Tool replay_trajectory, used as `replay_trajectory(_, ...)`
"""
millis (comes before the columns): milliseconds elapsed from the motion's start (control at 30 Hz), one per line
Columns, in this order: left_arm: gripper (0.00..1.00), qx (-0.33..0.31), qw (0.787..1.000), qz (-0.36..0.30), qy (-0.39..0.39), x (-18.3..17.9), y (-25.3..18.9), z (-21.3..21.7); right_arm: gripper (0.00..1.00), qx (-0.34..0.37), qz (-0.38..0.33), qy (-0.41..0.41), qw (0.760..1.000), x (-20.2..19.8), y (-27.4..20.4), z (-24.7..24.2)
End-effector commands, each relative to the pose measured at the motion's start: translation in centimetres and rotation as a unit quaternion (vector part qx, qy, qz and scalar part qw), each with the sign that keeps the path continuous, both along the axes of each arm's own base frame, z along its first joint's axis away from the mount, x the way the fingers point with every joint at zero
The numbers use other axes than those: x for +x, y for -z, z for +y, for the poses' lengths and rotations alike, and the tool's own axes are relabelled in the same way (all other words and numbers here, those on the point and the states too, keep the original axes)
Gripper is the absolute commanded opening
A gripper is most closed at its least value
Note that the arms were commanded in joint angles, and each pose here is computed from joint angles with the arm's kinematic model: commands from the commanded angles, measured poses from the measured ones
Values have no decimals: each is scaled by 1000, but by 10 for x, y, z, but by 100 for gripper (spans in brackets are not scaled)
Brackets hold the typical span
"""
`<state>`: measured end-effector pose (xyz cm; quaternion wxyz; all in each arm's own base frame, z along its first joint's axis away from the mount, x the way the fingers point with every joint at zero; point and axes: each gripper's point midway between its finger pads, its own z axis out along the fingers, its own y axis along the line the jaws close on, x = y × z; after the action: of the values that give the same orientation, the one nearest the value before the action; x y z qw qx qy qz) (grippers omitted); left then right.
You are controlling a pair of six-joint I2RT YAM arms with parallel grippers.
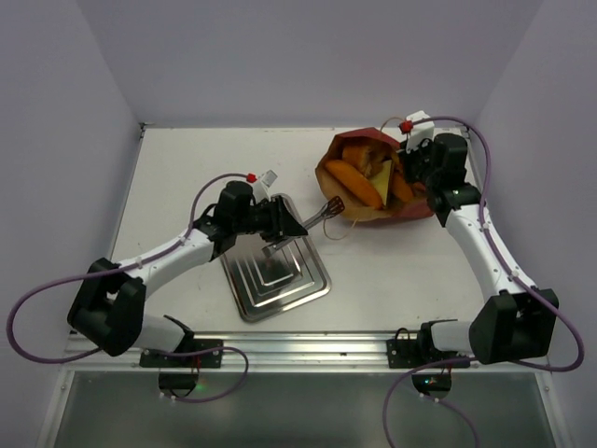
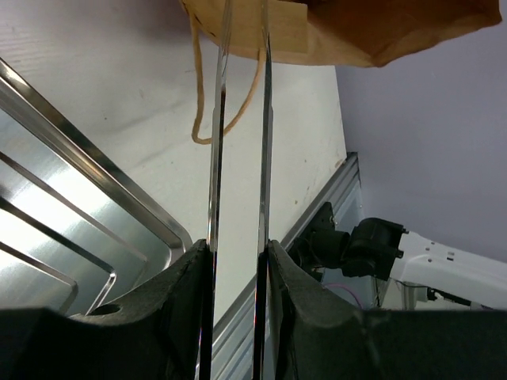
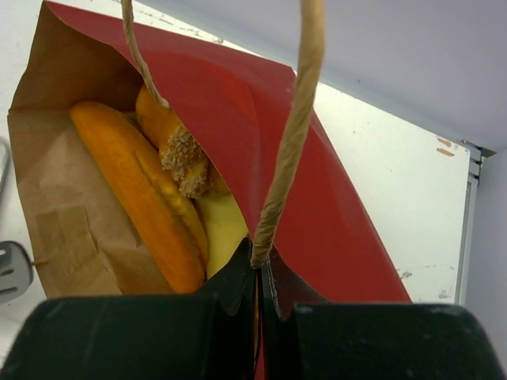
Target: Take the fake bread out of the paper bag
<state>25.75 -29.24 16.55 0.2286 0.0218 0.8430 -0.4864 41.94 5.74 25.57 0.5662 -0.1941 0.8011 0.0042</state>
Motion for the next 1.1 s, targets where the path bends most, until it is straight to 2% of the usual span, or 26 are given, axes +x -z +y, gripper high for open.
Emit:
replay_trajectory(0,37,-51,998,-36,-29,25,-29,-16,0,27,-9,-8,1000,-6,-5,7)
replay_trajectory(600,41,-106,989,36,-95,64,-14,-41,0,58,1,-29,998,-18,11,19)
replay_trajectory(1067,47,-120,984,68,-111,68,0,-54,0,68,3,-42,997,-23,16,24)
